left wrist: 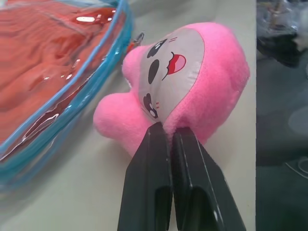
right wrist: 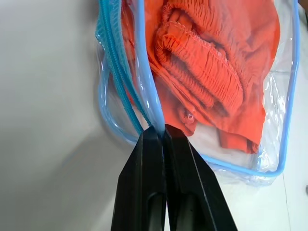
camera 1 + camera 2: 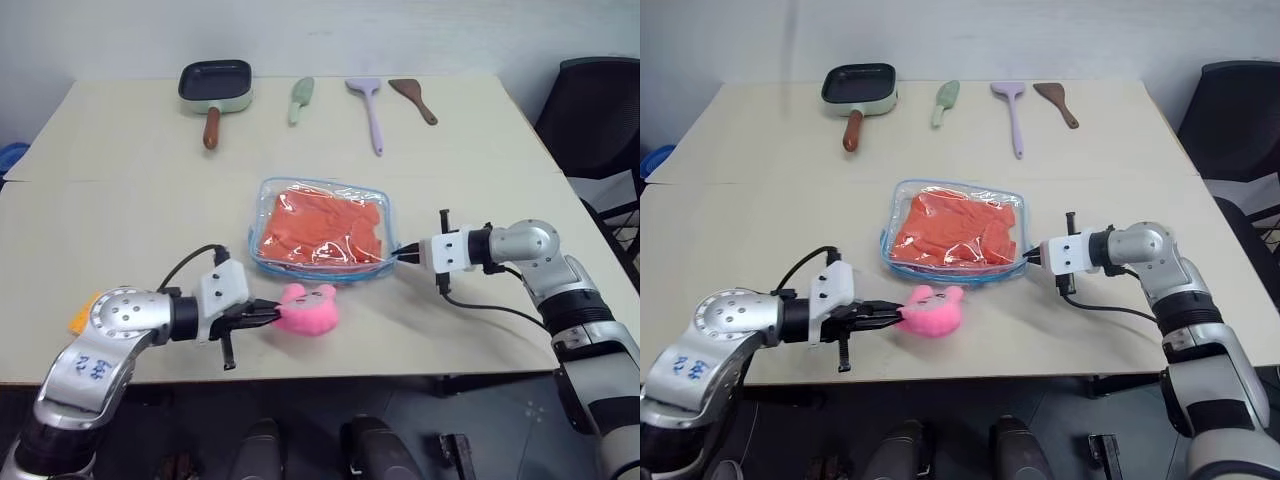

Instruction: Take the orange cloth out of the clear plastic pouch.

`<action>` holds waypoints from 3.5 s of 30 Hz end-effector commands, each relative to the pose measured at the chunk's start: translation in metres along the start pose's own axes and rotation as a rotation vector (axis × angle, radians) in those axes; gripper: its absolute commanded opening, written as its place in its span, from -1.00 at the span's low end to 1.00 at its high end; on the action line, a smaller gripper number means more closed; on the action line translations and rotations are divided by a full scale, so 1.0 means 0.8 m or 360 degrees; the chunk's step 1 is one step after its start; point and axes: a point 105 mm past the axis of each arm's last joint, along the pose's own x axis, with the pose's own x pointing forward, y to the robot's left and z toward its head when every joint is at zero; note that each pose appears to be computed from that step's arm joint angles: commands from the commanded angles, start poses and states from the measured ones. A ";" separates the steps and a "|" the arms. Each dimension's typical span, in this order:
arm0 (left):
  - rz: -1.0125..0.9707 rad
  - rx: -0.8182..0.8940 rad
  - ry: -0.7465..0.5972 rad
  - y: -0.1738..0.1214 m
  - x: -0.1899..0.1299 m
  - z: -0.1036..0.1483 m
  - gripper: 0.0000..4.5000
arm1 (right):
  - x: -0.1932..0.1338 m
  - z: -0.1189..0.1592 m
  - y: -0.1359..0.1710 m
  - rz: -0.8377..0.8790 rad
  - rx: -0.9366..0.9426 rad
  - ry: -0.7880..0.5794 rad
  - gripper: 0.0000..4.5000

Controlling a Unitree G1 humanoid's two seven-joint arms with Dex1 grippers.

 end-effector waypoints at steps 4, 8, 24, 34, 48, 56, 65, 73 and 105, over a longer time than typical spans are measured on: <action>0.0255 -0.0043 0.0091 0.004 -0.051 -0.012 -1.00 | -0.020 -0.002 -0.014 -0.0052 -0.0053 0.0006 -0.98; 0.0317 -0.0079 0.0083 0.005 -0.065 -0.016 -1.00 | -0.020 -0.002 -0.016 -0.0053 -0.0050 0.0004 -0.98; 0.0609 -0.0162 0.0330 0.025 -0.144 -0.060 -1.00 | -0.028 -0.005 -0.018 -0.0045 -0.0057 0.0026 -0.98; 0.0563 -0.0199 0.0212 0.022 -0.120 -0.054 -0.89 | -0.019 0.002 -0.015 -0.0015 0.0006 -0.0040 -0.79; 0.0506 -0.0309 -0.0141 0.031 -0.150 0.020 0.43 | -0.049 0.036 -0.003 0.0024 0.0368 -0.0211 0.83; 0.0230 0.0380 0.0063 0.058 -0.048 0.066 0.43 | -0.050 0.101 0.018 0.0151 0.0732 -0.0458 0.83; 0.0090 0.0842 0.0352 0.083 0.005 0.011 0.43 | -0.057 0.119 0.037 0.0143 0.0880 -0.0497 0.83; -0.0014 0.0858 0.0257 0.075 0.028 0.008 0.43 | -0.059 0.120 0.050 0.0111 0.0915 -0.0467 0.83; 0.0265 0.0146 -0.0264 0.084 0.046 0.049 -1.00 | -0.027 0.113 0.052 0.0002 0.0876 -0.0425 0.43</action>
